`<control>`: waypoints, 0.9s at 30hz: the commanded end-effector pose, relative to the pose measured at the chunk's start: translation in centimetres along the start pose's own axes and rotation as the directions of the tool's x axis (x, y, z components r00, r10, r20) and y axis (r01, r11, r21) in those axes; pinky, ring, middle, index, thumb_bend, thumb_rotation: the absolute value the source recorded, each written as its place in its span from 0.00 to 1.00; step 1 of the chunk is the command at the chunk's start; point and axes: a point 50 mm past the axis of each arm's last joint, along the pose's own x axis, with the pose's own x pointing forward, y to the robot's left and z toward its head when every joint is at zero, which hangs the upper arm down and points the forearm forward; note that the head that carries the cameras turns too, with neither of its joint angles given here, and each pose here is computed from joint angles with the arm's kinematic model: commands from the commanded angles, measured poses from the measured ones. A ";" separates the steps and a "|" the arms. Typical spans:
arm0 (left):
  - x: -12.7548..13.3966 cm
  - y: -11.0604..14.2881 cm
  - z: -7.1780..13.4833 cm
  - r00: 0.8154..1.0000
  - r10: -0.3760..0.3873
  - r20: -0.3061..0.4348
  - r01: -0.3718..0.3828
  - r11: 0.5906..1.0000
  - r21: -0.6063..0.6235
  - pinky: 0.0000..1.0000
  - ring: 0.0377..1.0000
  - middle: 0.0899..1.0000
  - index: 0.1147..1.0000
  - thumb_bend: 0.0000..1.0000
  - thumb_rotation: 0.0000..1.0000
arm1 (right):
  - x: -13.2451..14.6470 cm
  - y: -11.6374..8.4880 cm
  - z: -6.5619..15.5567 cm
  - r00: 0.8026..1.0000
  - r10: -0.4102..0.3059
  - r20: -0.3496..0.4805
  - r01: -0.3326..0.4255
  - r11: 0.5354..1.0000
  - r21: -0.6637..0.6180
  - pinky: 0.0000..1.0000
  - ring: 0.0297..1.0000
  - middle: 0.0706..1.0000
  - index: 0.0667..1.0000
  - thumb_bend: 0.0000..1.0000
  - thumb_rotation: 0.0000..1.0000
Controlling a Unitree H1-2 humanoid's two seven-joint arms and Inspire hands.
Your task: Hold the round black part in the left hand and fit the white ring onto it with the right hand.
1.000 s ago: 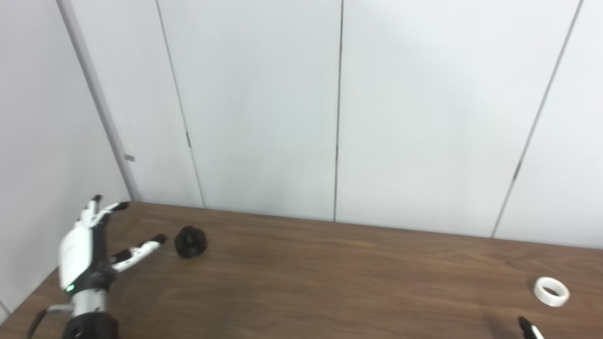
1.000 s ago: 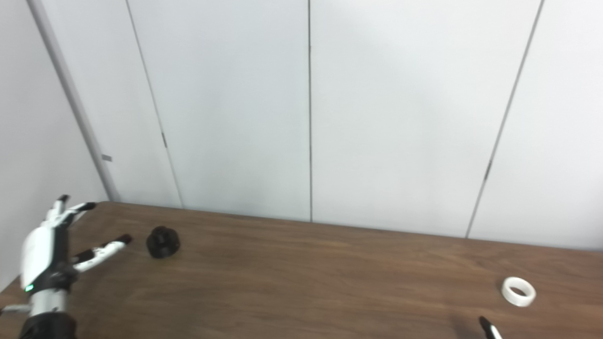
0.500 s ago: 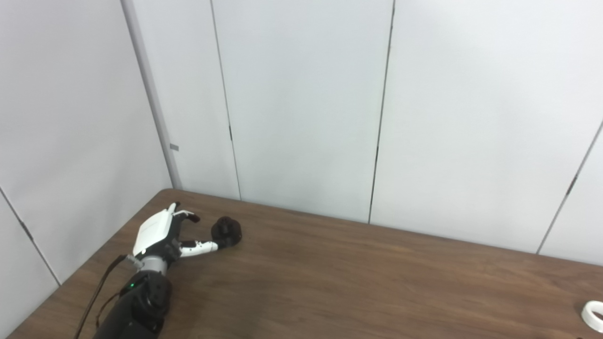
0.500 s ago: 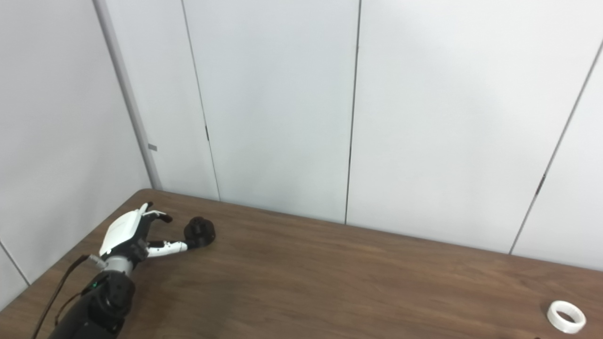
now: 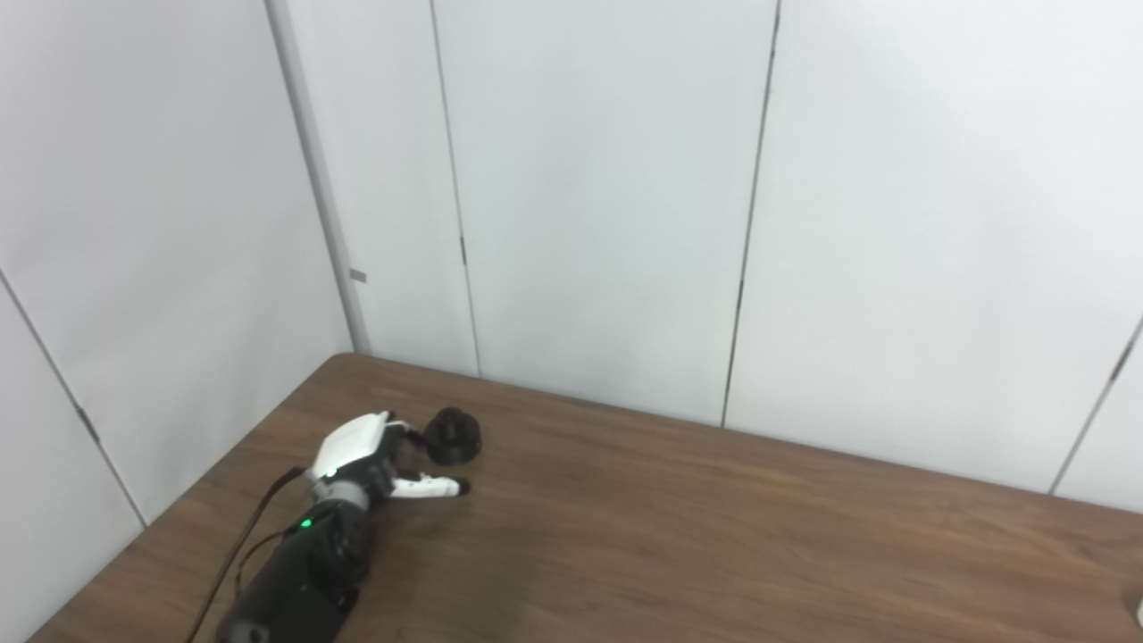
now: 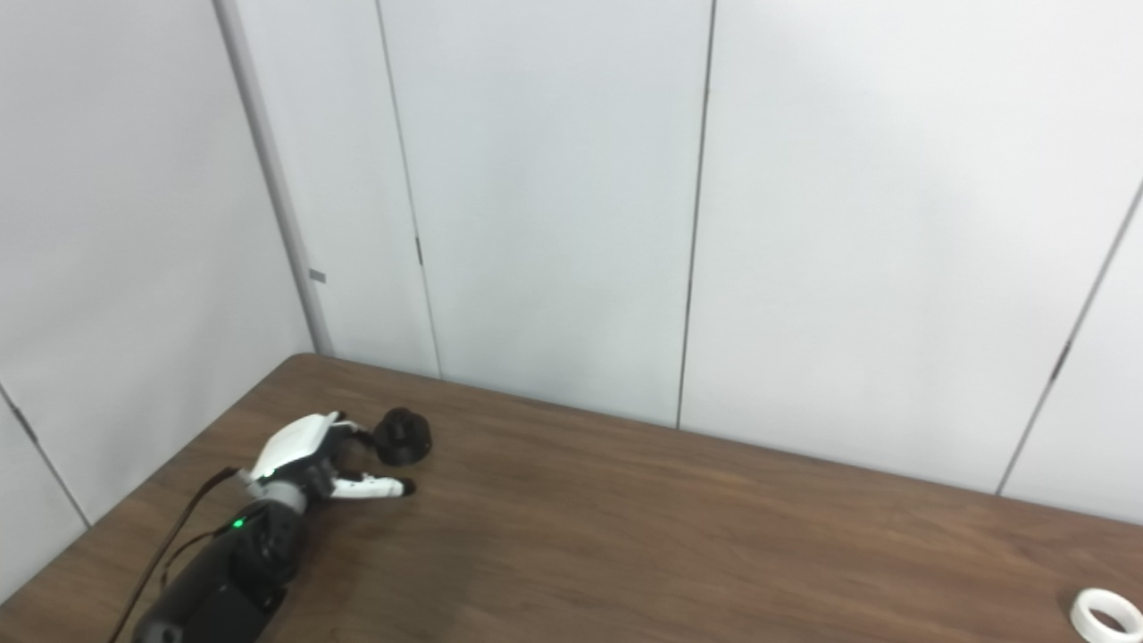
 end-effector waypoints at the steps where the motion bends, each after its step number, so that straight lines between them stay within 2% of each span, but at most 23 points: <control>1: 0.9 2.6 0.9 0.999 0.046 0.004 -0.046 0.999 0.017 1.00 1.00 1.00 0.87 1.00 0.49 | -0.9 -0.5 -1.2 0.999 -0.007 -0.052 0.007 1.000 -0.004 0.94 1.00 1.00 1.00 0.61 0.47; 5: 0.9 2.2 1.0 0.999 0.039 -0.006 -0.039 0.999 0.025 1.00 1.00 1.00 0.90 1.00 0.49 | -1.0 -0.6 -1.1 0.998 -0.005 -0.056 0.005 1.000 -0.001 0.94 1.00 1.00 1.00 0.60 0.46; 8: 0.9 1.9 1.1 0.999 0.038 -0.010 -0.038 0.999 0.028 1.00 1.00 1.00 0.91 1.00 0.47 | -1.2 -0.8 -1.2 0.998 -0.006 -0.059 0.005 1.000 -0.014 0.88 1.00 1.00 1.00 0.60 0.46; 14: 1.1 1.3 1.4 1.000 0.023 -0.020 -0.022 0.999 0.040 1.00 1.00 1.00 0.91 1.00 0.47 | -1.6 -1.1 -1.3 0.998 -0.005 -0.063 0.005 1.000 -0.013 0.92 1.00 1.00 1.00 0.59 0.43; 20: 1.4 0.7 1.8 0.999 0.049 -0.020 -0.048 0.998 0.034 1.00 1.00 1.00 0.87 1.00 0.42 | -1.9 -1.4 -1.2 0.998 -0.002 -0.062 0.001 1.000 -0.011 0.93 1.00 1.00 1.00 0.57 0.40; 27: 1.4 -0.8 2.4 0.996 0.091 0.007 -0.091 0.994 0.068 1.00 1.00 1.00 0.79 1.00 0.32 | -2.2 -1.8 -1.2 0.997 -0.003 -0.075 0.002 1.000 -0.017 0.89 1.00 1.00 1.00 0.56 0.40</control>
